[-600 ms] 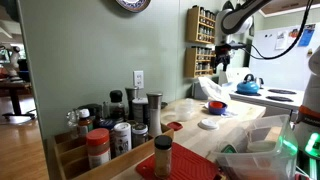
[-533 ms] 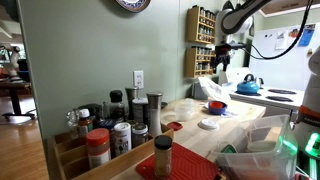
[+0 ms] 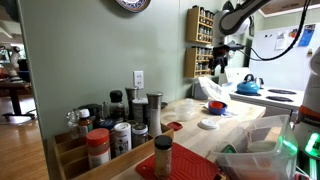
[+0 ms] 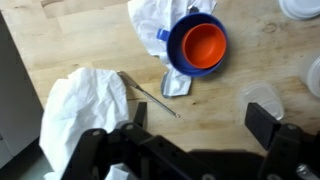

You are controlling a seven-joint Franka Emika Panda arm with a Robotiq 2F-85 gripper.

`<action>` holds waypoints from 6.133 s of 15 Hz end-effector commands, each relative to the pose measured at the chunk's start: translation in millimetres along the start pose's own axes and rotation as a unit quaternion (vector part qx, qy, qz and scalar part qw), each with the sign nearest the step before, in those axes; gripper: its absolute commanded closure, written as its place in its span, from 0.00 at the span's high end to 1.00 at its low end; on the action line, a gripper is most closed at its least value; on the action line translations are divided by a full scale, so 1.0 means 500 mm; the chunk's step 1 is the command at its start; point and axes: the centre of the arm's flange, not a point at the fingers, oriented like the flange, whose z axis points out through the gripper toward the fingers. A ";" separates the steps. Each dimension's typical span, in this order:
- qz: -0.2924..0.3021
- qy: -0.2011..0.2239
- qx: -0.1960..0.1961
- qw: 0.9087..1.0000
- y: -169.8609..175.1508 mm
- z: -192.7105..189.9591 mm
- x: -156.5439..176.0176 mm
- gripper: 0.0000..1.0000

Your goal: Put the lid on the lunch box

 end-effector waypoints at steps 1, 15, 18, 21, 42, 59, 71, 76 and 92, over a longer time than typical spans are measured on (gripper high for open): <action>-0.077 -0.048 0.033 0.995 -0.132 0.047 -0.033 1.00; -0.239 -0.116 0.074 0.961 -0.344 0.139 -0.117 1.00; -0.258 -0.135 0.081 0.953 -0.367 0.171 -0.121 1.00; -0.299 -0.160 0.071 0.938 -0.400 0.230 -0.146 1.00; -0.324 -0.165 0.031 0.931 -0.437 0.417 -0.171 1.00; -0.270 -0.096 0.028 0.958 -0.448 0.430 -0.145 1.00; -0.256 -0.071 0.021 0.964 -0.399 0.391 -0.127 0.63; -0.263 -0.062 0.009 0.963 -0.377 0.340 -0.121 0.58; -0.345 -0.058 -0.003 0.937 -0.450 0.219 -0.045 0.56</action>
